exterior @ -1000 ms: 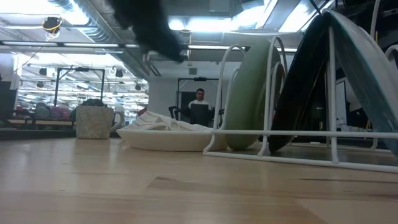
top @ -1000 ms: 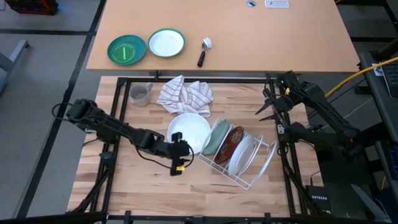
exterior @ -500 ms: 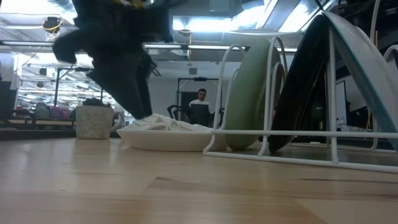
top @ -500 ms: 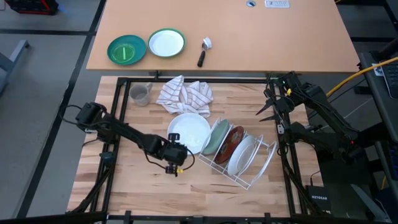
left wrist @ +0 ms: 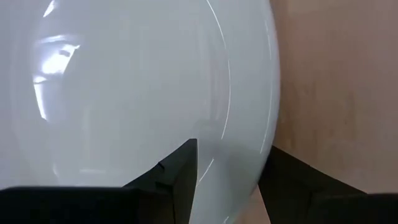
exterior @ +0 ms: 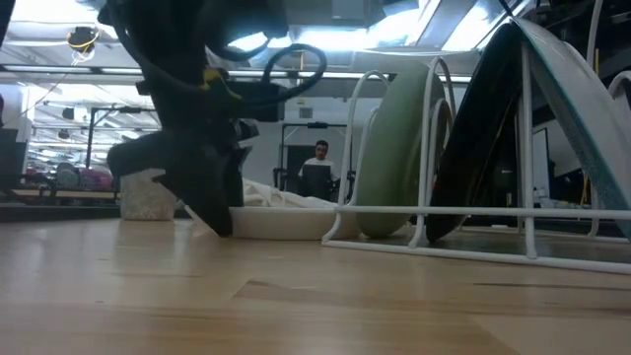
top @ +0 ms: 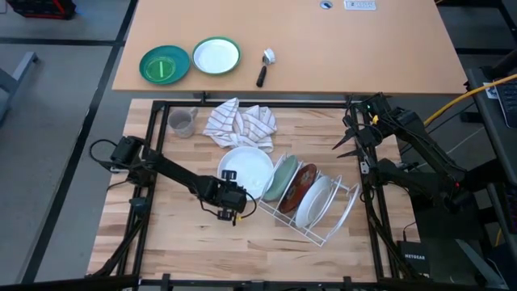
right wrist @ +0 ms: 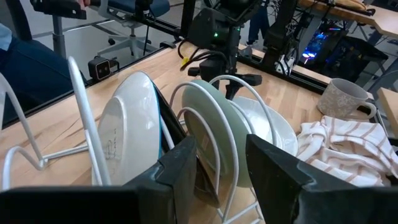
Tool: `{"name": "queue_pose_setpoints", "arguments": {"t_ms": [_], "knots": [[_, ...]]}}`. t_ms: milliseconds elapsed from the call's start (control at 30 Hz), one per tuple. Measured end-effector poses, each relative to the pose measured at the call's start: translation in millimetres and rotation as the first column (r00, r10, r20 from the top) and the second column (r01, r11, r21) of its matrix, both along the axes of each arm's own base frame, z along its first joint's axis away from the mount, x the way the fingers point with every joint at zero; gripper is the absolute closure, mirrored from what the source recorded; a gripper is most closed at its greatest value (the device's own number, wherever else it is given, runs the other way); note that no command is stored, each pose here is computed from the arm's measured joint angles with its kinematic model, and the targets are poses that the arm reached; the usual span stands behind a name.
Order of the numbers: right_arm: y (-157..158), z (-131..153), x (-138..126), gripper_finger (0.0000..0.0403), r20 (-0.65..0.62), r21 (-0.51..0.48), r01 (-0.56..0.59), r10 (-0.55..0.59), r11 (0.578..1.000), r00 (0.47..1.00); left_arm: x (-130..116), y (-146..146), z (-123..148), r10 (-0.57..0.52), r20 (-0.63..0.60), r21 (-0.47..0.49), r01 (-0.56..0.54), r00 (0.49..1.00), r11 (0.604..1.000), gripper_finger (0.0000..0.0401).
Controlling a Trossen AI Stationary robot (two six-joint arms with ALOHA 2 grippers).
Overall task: Sort dishes
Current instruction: Put the white plate into the dish rack
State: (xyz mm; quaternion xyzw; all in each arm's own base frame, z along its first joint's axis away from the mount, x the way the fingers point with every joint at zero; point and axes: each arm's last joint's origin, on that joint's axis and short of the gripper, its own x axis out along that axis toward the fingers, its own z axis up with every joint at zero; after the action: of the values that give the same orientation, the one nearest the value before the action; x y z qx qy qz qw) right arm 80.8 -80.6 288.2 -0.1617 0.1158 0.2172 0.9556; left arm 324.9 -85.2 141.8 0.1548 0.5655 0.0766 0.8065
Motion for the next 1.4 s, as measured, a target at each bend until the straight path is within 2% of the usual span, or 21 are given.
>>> {"name": "queue_pose_setpoints", "arguments": {"t_ms": [367,567,667,867,1033,1233,1400], "knots": [[0,0,0,0.0258,0.0,-0.001,0.0,0.0,1.0,1.0,4,4,-10,-0.004,-0.025,0.037,0.005,1.0,0.999,0.0262],[0,0,0,0.0258,0.002,-0.005,-0.001,0.001,1.0,1.0,3,3,-11,-0.008,-0.026,0.044,0.009,1.0,0.999,0.0333],[0,0,0,0.0258,0.003,-0.007,-0.002,0.002,1.0,1.0,3,4,-12,-0.012,-0.026,0.095,0.014,1.0,0.995,0.0371],[0,0,0,0.0258,0.005,-0.015,-0.006,0.006,1.0,1.0,1,1,-12,-0.002,-0.023,0.131,0.005,1.0,0.991,0.0381],[0,0,0,0.0258,0.005,-0.015,-0.006,0.006,1.0,1.0,0,-4,-8,0.059,0.029,0.09,-0.062,0.998,0.994,0.0381],[0,0,0,0.0258,0.001,-0.016,-0.004,0.004,1.0,1.0,1,-14,14,0.146,0.137,0.014,-0.15,0.98,0.989,0.0382],[0,0,0,0.0258,-0.001,-0.017,-0.003,0.003,1.0,1.0,-3,-19,39,0.233,0.241,-0.072,-0.222,0.942,0.972,0.0392]]}}
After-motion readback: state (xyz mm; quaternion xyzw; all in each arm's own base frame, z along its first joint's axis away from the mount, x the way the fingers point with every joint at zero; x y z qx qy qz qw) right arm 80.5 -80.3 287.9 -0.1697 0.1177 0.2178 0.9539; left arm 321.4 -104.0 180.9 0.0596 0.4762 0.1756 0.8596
